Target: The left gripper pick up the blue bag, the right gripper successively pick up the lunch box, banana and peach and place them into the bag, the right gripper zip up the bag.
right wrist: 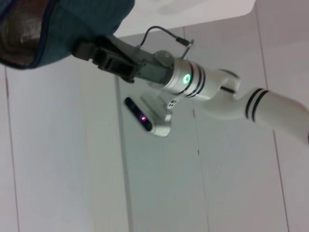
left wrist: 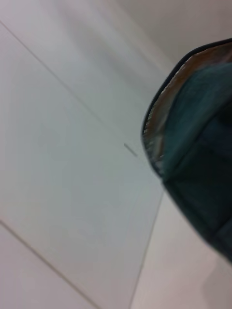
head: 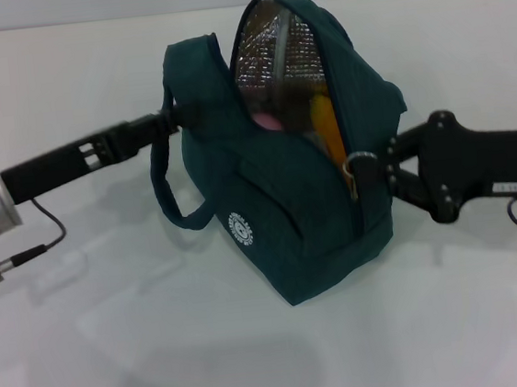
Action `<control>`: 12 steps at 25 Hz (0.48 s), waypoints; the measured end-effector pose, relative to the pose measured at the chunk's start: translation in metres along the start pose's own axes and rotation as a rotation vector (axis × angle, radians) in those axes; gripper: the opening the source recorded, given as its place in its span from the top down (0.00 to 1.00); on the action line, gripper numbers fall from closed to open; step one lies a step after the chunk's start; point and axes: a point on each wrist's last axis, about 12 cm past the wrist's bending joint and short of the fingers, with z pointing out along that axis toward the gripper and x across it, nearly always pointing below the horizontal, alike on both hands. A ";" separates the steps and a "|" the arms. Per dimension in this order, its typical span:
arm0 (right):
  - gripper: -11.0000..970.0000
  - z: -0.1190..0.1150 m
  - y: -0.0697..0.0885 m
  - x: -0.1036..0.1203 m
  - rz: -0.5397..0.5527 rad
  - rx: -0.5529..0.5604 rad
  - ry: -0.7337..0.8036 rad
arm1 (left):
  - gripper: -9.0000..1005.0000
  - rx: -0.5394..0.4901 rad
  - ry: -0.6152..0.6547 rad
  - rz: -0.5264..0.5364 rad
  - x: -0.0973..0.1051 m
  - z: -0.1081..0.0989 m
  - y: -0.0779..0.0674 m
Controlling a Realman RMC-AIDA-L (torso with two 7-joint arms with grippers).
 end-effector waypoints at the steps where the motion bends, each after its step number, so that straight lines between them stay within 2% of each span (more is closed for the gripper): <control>1: 0.96 0.001 -0.002 -0.002 -0.005 0.006 -0.008 | 0.68 -0.005 -0.017 0.010 -0.001 -0.003 0.001; 3: 0.96 0.003 -0.004 -0.005 -0.015 0.016 -0.026 | 0.45 -0.013 -0.053 0.027 -0.001 -0.008 0.001; 12: 0.96 0.028 -0.024 -0.027 -0.074 0.035 -0.050 | 0.17 -0.011 -0.176 0.080 0.000 -0.027 -0.001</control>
